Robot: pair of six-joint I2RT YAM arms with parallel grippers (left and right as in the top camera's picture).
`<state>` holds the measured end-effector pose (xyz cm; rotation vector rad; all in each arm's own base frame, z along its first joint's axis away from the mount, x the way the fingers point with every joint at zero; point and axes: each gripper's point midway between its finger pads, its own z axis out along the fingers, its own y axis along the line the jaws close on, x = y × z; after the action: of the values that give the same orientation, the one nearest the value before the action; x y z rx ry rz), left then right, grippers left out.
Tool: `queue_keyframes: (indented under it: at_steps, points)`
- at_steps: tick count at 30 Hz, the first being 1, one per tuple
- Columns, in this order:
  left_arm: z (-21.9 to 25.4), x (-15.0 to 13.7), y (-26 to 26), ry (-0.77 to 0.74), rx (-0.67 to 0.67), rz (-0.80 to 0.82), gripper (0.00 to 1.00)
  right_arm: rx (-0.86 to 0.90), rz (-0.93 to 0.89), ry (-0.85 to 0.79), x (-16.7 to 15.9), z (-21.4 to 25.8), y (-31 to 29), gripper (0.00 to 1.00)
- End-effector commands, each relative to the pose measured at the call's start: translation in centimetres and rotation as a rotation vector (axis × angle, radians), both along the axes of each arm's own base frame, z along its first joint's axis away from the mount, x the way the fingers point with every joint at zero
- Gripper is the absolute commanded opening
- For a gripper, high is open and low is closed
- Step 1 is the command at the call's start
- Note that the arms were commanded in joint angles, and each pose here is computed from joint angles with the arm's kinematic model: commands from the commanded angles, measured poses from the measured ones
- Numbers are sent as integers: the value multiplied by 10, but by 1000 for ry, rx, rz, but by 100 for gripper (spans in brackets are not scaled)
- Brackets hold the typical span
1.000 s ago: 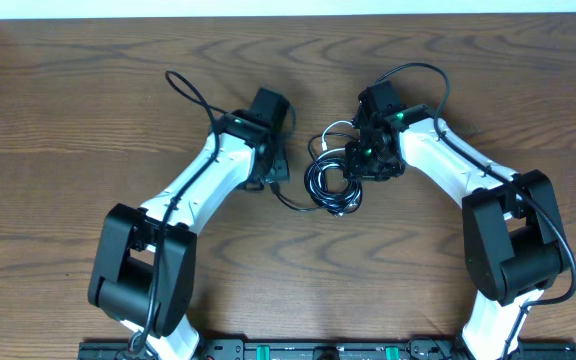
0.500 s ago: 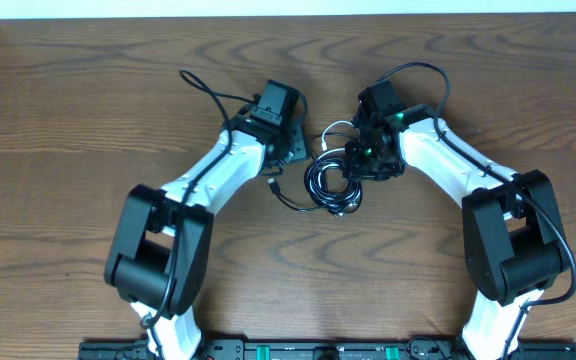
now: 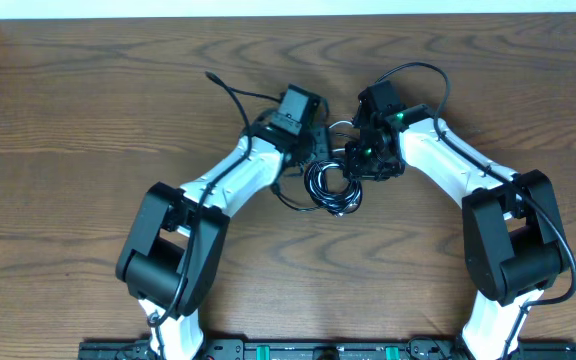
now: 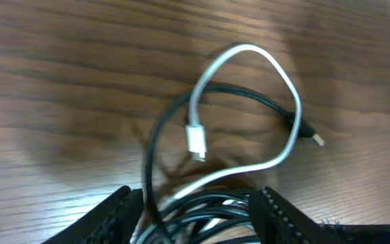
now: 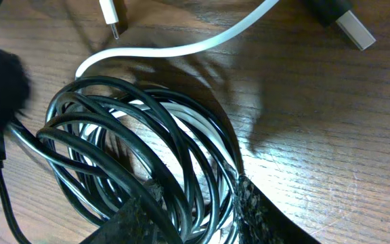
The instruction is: Untangle cables
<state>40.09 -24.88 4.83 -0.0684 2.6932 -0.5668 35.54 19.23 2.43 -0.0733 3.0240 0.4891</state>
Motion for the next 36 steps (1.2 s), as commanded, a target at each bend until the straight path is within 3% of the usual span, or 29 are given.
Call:
queue_keyframes:
  at_steps: [1,3,4,5,6,8,9,12,16,26,31,36]
  points:
    - [-28,-10,-4,26,72,-13,53,-16,-19,17,-2,-6,-5,32]
    - [-41,-12,-1,38,111,-7,50,-16,-19,17,-2,-6,-5,33]
    - [-46,-12,0,47,119,-6,41,-16,-19,17,-2,-6,-5,32]
    - [-49,-12,2,49,127,-3,29,-16,-19,17,-2,-6,-5,32]
    - [-46,-8,4,34,129,-14,7,-16,-19,17,-2,-6,-5,32]
    - [-34,-1,7,9,119,-7,8,-17,-19,20,-2,-6,-6,27]
    - [2,6,8,-55,81,5,7,-17,-19,19,-2,-6,-6,24]
    - [65,-2,4,-143,19,-6,7,-17,-19,18,-2,-6,-6,25]
    - [113,-15,3,-206,-37,-26,7,-16,-19,16,-1,-6,-5,28]
    - [93,-29,9,-125,10,-47,7,16,-20,-44,13,-3,1,35]
    - [84,-12,32,-178,142,38,8,159,11,-61,18,9,26,41]
    - [41,5,24,-154,166,39,8,207,38,-63,18,13,34,45]
